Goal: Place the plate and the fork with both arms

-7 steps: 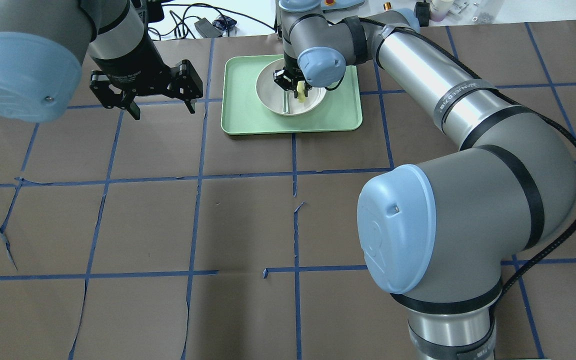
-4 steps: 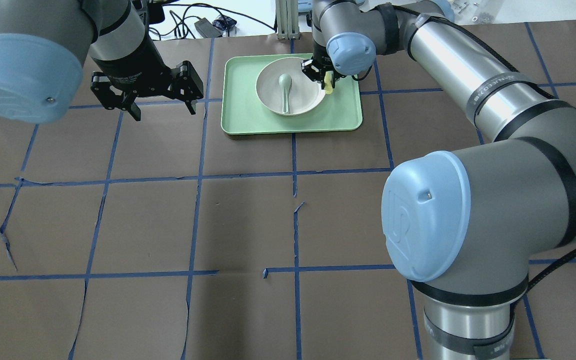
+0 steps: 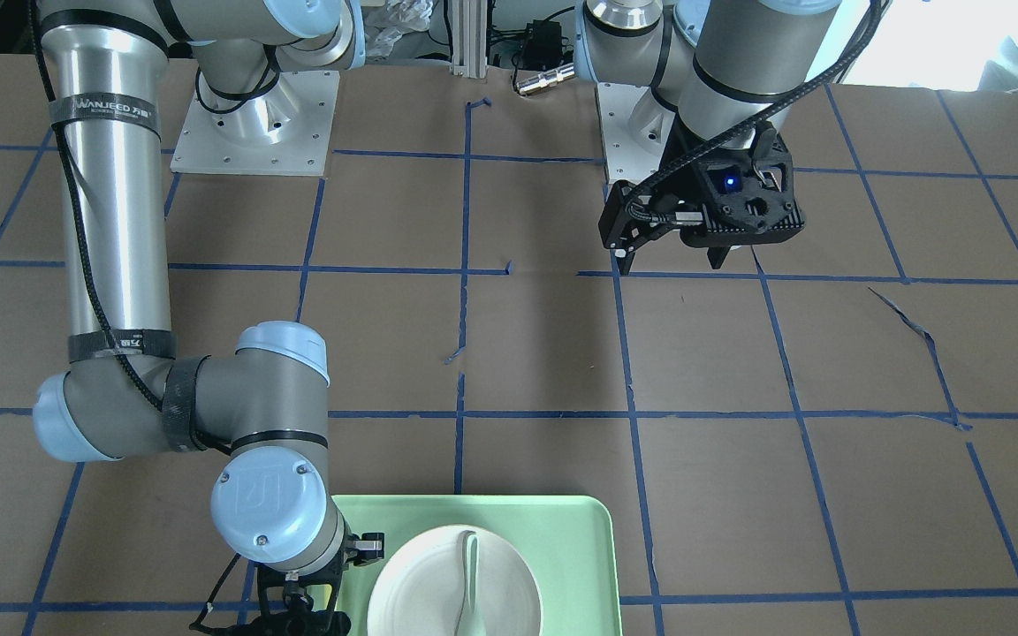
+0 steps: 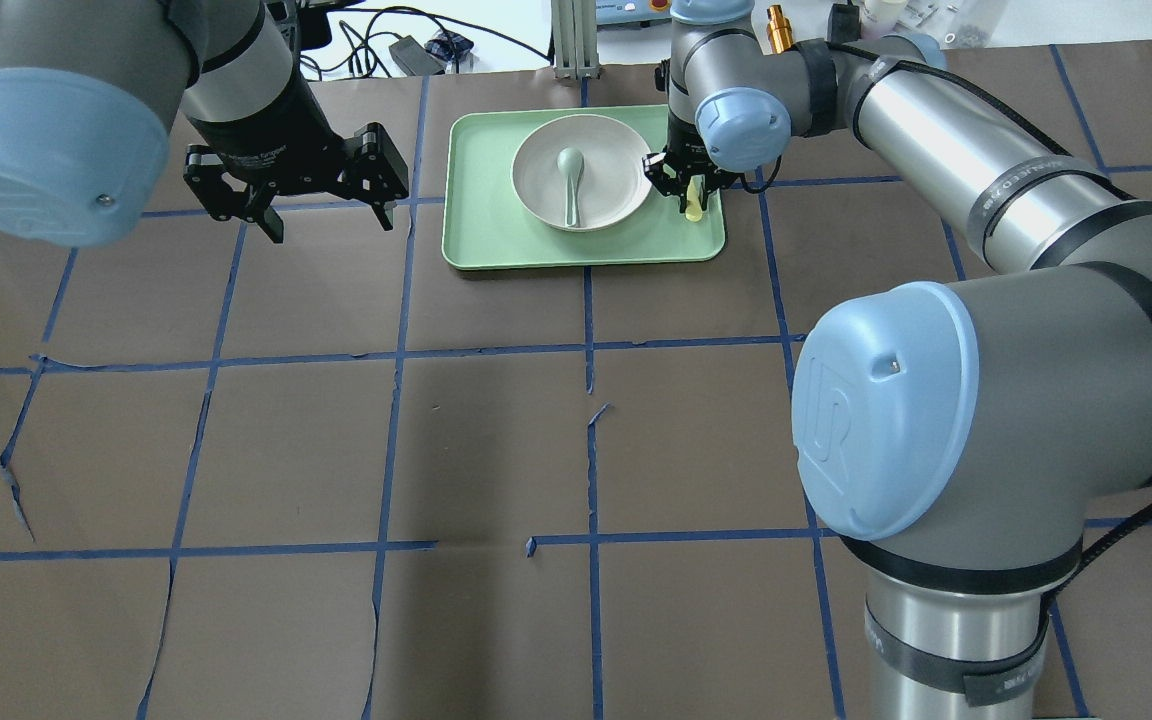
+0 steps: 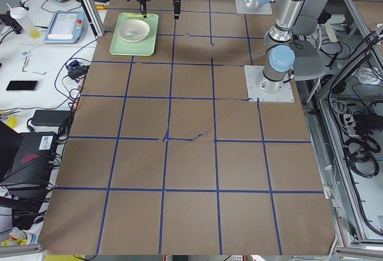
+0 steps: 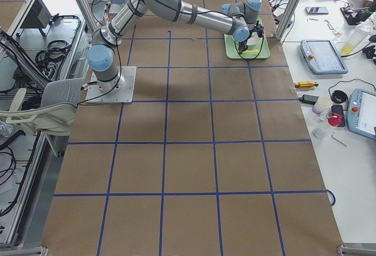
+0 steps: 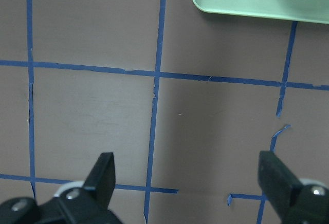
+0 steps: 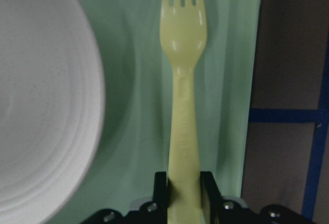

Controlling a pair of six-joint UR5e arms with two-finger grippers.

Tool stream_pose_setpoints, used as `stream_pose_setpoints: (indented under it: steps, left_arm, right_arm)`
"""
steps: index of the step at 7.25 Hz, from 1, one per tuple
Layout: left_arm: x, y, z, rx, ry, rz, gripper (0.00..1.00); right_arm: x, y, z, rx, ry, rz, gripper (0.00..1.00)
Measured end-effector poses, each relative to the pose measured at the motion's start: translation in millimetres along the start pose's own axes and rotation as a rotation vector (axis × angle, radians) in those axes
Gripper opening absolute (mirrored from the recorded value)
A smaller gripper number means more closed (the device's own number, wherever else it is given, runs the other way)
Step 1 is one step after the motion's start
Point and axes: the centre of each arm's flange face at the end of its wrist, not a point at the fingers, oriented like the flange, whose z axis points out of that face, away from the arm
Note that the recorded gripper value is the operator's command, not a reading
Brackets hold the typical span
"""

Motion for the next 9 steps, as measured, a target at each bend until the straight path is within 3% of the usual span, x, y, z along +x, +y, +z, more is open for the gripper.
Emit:
stream_pose_setpoints:
  steps: [1, 3, 5, 7, 9]
  left_arm:
    - [0.0, 0.0, 0.0, 0.0, 0.0, 0.0, 1.0]
    - [-0.1, 0.2, -0.2, 0.0, 0.0, 0.0, 1.0]
    - [-0.3, 1.0, -1.0, -0.001, -0.002, 0.001, 1.0]
    - [-0.6, 1.6, -2.1, -0.002, -0.003, 0.002, 1.0]
    - [-1.1, 2.7, -2.4, -0.005, -0.007, 0.002, 1.0]
  right_arm:
    - [0.1, 1.2, 2.5, -0.004, -0.002, 0.0, 1.0]
    - [1.4, 4.4, -8.9, 0.007, 0.0, -0.017, 1.0]
    - [8.5, 30.6, -75.8, 0.066, 0.014, -0.068, 1.0]
    - [22.8, 93.4, -158.9, 0.085, 0.05, -0.096, 1.0]
    - [34.3, 173.7, -230.3, 0.045, 0.054, -0.089, 1.0]
